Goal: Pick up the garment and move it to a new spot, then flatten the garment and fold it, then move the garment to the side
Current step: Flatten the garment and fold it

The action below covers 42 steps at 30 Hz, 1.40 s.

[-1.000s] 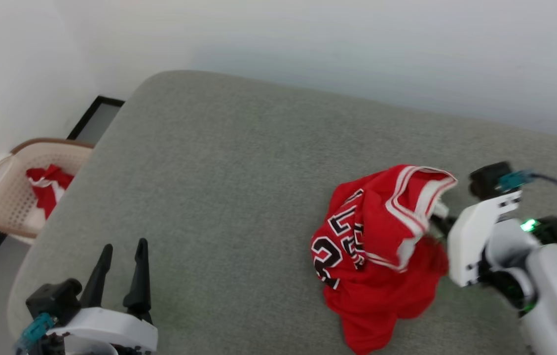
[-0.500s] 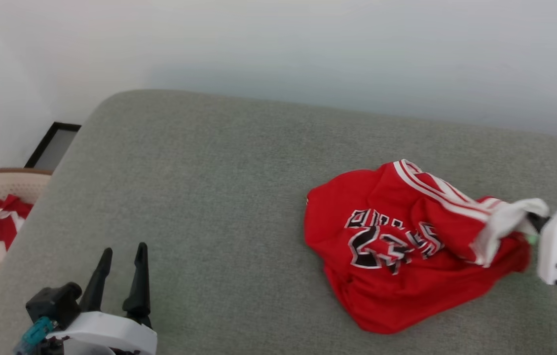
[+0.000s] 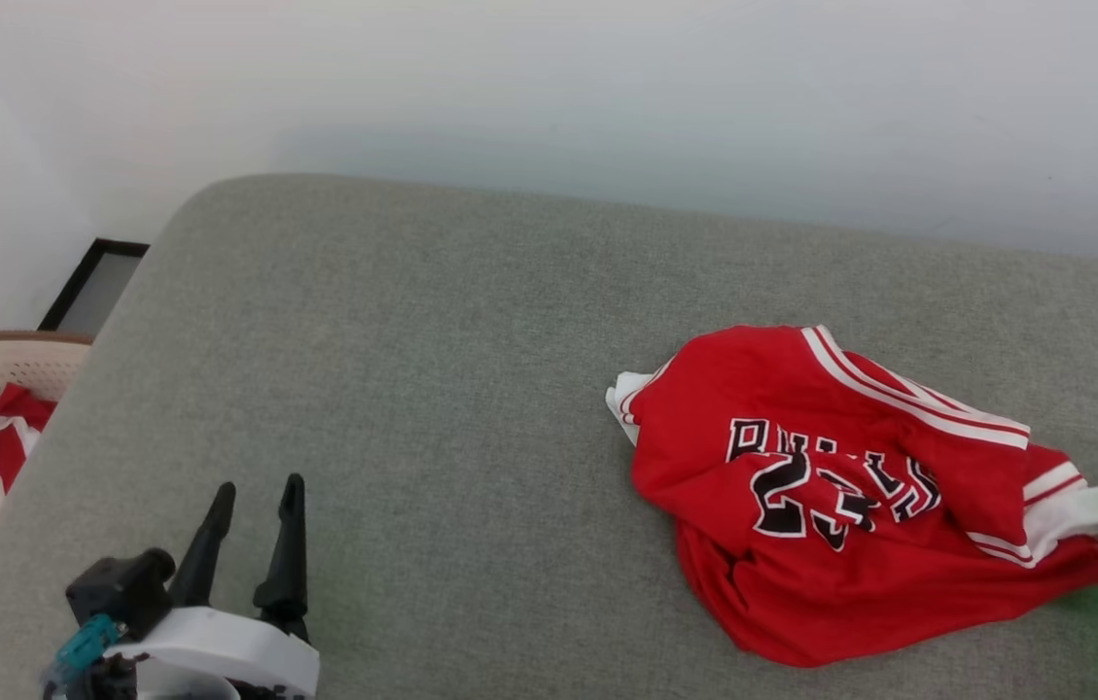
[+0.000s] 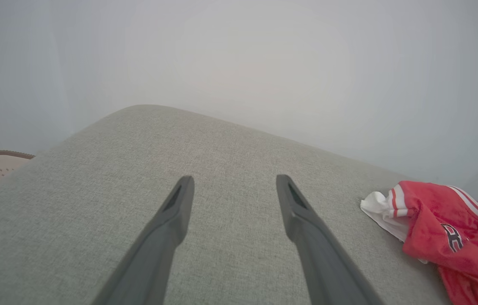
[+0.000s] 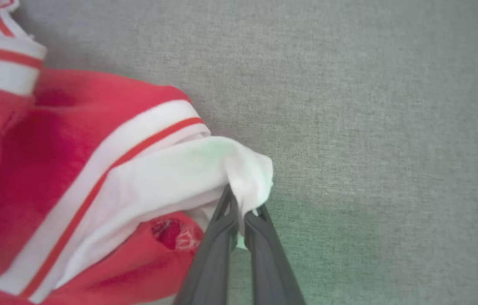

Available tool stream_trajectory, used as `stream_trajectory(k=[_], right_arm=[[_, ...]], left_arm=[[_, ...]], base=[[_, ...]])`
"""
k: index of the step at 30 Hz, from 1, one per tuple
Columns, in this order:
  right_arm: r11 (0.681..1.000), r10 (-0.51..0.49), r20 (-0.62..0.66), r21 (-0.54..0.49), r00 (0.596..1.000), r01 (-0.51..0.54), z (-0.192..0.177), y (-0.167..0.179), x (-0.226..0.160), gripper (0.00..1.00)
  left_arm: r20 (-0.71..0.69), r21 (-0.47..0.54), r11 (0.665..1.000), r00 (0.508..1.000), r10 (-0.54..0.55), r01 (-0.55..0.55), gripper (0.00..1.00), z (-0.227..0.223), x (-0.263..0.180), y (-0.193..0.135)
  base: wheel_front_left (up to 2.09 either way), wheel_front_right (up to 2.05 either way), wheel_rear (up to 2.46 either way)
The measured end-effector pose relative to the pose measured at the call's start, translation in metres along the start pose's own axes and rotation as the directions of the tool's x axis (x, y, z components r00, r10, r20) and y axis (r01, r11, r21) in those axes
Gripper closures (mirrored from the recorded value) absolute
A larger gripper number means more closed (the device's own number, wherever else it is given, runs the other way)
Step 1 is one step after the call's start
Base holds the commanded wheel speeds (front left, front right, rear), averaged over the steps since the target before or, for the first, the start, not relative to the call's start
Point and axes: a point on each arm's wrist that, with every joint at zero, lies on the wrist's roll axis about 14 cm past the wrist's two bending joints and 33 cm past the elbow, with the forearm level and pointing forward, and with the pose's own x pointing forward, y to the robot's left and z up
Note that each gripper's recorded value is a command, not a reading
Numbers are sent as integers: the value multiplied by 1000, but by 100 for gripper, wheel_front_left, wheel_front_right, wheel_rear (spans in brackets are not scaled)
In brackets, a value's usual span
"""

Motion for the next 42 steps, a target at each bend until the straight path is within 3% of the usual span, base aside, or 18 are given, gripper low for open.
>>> stream_trajectory(k=[2,6,8,9,15,23,29,33,38,42], right_arm=[[1000,-5,-19,16,1000,5,-6,-1,5,100],[999,-4,-40,38,999,5,-12,1,11,86],[999,-7,-34,35,999,8,-10,0,12,38],[999,-9,-31,33,999,10,-9,0,12,0],[999,-13,16,34,1000,12,6,-5,5,0],[1000,-4,206,30,979,-2,44,-9,-19,0],[999,24,368,26,929,-36,59,-1,-45,0],[998,29,483,34,875,-52,67,4,-68,0],[999,6,608,38,794,-37,69,7,-97,0],[998,-26,660,62,751,-20,62,9,-115,0]], left_arm=[[-1,3,1000,1000,-1,1,0,1,1,0],[-4,9,1000,1000,2,-2,0,1,2,2],[-5,11,1000,1000,1,-1,0,1,2,2],[-6,12,1000,1000,-1,1,0,1,2,2],[-3,26,999,1000,-31,31,0,6,9,-3],[-13,61,987,989,-150,151,0,23,30,-32],[-41,89,962,966,-257,259,0,34,51,-63],[-85,99,935,939,-332,339,0,39,66,-88],[-183,103,893,890,-417,439,0,42,85,-122],[-295,80,863,839,-457,498,0,38,101,-146]], base=[[0,0,0],[0,0,0],[0,0,0],[0,0,0],[0,0,0],[0,0,0],[0,0,0],[0,0,0],[0,0,0],[0,0,0]])
